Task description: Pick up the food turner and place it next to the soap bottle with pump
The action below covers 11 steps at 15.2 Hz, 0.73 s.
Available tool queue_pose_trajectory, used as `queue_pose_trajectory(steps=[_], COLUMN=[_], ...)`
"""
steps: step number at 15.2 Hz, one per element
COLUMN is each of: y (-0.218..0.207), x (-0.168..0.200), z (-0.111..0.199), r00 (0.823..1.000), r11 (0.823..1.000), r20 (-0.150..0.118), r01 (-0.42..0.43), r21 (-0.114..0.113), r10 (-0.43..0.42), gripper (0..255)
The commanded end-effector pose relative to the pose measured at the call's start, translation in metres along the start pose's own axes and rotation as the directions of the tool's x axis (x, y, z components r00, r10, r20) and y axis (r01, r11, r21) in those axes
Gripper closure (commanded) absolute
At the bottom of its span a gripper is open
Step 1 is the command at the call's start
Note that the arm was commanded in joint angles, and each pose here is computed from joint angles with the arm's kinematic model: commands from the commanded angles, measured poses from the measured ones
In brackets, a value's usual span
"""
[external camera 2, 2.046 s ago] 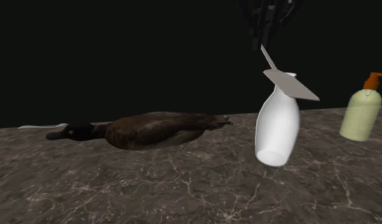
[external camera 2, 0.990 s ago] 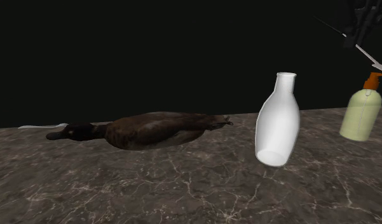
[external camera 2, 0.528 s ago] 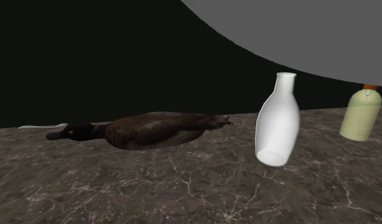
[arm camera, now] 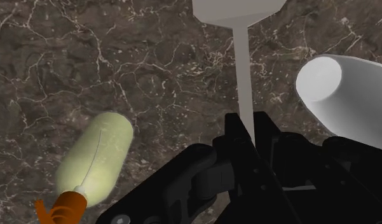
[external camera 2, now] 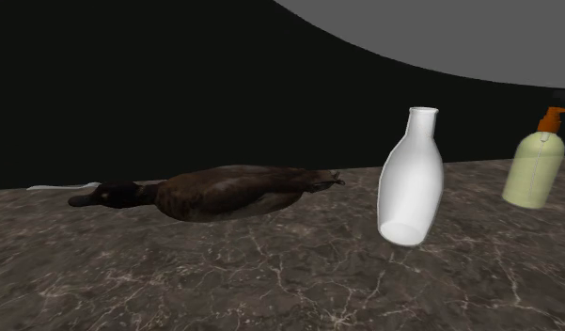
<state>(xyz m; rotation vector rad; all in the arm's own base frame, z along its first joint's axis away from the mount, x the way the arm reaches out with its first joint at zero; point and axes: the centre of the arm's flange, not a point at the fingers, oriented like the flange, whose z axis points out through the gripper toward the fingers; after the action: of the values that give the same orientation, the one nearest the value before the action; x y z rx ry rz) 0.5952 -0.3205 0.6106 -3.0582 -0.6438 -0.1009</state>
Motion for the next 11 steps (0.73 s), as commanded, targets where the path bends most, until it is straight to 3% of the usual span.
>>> queue_pose_trajectory(steps=[1, 11], y=[0.001, 0.001], x=[-0.002, -0.005], z=[0.011, 0.063], r00=[1.000, 1.000], r11=[1.000, 1.000], r20=[0.000, 0.000], r01=[0.000, 0.000], r21=[-0.001, -0.001], r10=[0.000, 0.000], gripper=[255, 255])
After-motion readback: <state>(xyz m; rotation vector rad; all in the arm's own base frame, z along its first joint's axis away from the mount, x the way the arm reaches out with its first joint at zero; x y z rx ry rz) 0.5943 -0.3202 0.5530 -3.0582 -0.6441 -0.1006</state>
